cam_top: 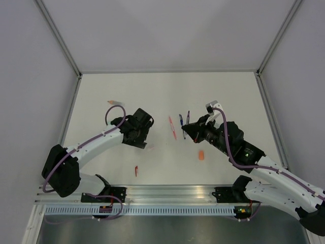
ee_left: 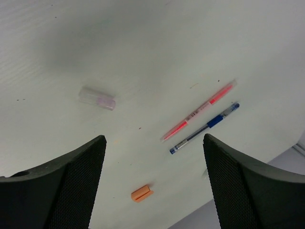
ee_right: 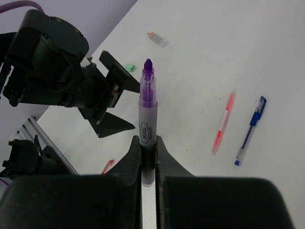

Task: Insert the pens into the pen caps
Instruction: Insert the pen cap onto the pen.

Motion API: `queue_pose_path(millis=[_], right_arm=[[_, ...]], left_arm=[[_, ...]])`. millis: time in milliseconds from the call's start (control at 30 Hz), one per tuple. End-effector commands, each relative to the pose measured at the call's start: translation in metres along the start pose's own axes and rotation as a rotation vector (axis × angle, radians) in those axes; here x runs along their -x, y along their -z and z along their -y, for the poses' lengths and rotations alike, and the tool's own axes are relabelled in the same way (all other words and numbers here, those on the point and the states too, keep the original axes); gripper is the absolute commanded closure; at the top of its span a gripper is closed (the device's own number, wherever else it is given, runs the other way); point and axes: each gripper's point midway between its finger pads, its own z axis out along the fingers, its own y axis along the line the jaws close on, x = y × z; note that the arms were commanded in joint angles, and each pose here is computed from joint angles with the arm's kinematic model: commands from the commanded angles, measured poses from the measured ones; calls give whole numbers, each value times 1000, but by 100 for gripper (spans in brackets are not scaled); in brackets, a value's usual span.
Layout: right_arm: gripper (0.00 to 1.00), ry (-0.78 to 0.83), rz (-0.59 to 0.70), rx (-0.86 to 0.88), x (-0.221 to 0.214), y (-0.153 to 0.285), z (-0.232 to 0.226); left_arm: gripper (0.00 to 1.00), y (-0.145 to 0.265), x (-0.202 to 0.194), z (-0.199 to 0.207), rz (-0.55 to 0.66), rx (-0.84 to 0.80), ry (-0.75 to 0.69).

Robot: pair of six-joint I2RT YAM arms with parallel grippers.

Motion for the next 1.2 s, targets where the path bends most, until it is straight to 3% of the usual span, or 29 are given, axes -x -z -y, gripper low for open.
queue_pose_path(millis=[0, 367, 1033, 1167], right_arm=[[100, 13, 27, -33, 6, 3, 7], [100, 17, 26, -38, 4, 5, 9], [100, 18, 12, -36, 1, 4, 9], [100, 17, 20, -35, 3, 5, 8]], left_arm=[[14, -5, 2, -2, 36, 62, 296], [26, -45, -17, -28, 6, 170, 365], [35, -76, -25, -56, 40, 305, 416], [45, -81, -25, -59, 52, 317, 416]])
